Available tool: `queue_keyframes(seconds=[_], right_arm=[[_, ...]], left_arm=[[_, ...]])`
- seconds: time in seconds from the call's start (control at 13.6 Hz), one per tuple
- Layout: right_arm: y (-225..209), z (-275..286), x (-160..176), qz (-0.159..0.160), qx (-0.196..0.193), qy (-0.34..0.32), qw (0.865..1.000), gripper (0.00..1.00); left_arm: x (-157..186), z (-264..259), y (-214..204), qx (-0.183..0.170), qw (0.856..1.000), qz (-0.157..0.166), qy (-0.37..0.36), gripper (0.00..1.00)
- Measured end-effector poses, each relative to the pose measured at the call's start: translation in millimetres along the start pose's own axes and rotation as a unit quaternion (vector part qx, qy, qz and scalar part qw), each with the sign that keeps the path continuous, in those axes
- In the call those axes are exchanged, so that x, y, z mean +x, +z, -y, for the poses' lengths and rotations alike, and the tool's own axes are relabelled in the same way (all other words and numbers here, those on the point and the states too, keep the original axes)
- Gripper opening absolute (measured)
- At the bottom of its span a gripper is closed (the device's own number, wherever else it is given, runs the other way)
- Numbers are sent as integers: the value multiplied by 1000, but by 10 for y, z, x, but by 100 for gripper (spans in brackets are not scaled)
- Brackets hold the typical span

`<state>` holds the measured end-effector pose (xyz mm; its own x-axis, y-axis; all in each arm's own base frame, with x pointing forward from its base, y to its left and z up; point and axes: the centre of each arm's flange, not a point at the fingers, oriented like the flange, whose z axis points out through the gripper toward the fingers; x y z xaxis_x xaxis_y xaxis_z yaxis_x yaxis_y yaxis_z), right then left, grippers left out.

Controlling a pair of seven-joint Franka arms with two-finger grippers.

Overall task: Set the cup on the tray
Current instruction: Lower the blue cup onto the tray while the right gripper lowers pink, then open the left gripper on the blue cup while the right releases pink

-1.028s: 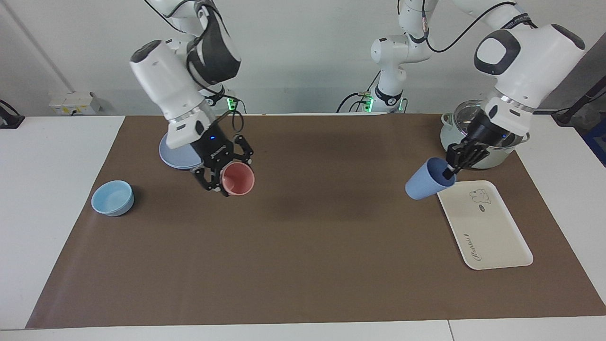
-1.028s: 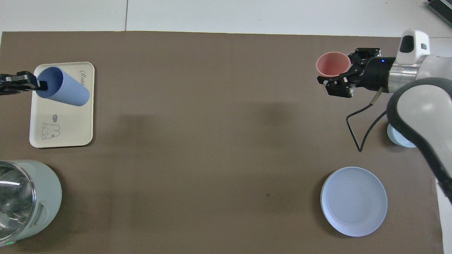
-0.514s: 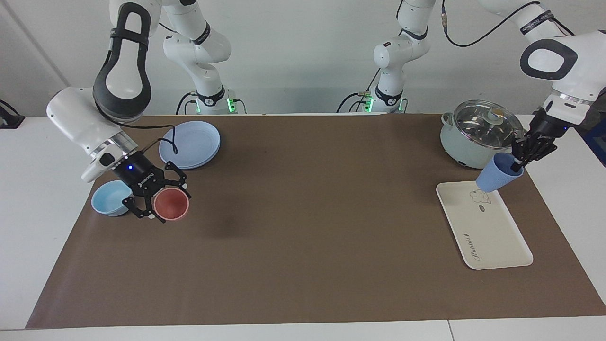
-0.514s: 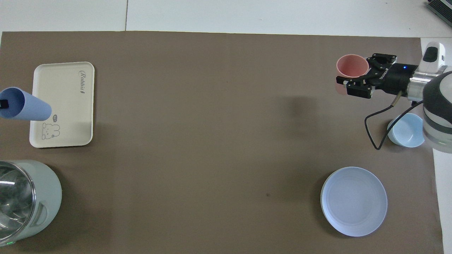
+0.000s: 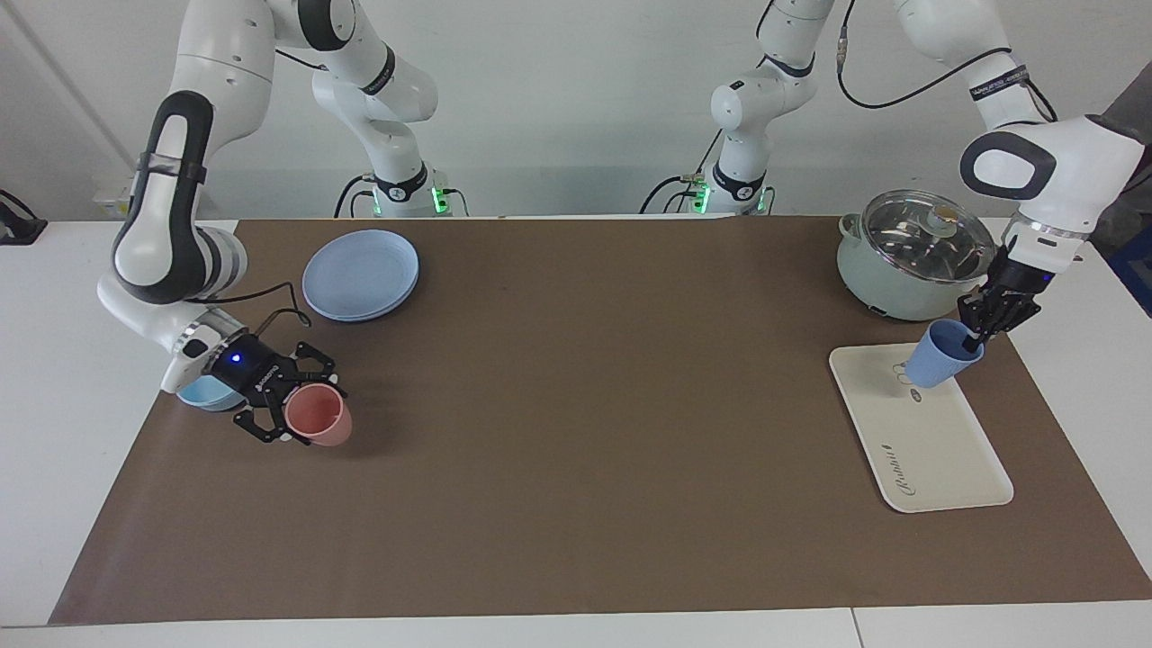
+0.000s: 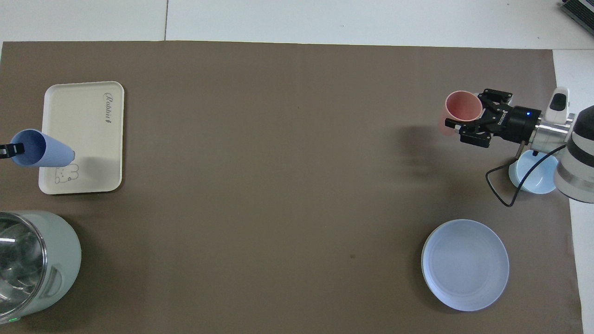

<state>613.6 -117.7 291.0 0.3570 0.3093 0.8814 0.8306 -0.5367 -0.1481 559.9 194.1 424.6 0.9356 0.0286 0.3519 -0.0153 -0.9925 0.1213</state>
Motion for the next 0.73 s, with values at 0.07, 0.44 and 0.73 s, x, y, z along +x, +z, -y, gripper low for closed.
queue_keyframes(seconds=[0.07,0.44,0.73], right_arm=[[26,-2,-46,-6,4,-1,1000,85],[-25,-21,-169,-17,12,-5,1000,85],[-12,-5,-242,-15,14,-16,1000,84]], left_arm=[[-10,13,72,2,1000,-1,-1,6],[-52,62,370,10,1000,-5,-5,6],[-34,70,380,13,1000,-11,-5,24]])
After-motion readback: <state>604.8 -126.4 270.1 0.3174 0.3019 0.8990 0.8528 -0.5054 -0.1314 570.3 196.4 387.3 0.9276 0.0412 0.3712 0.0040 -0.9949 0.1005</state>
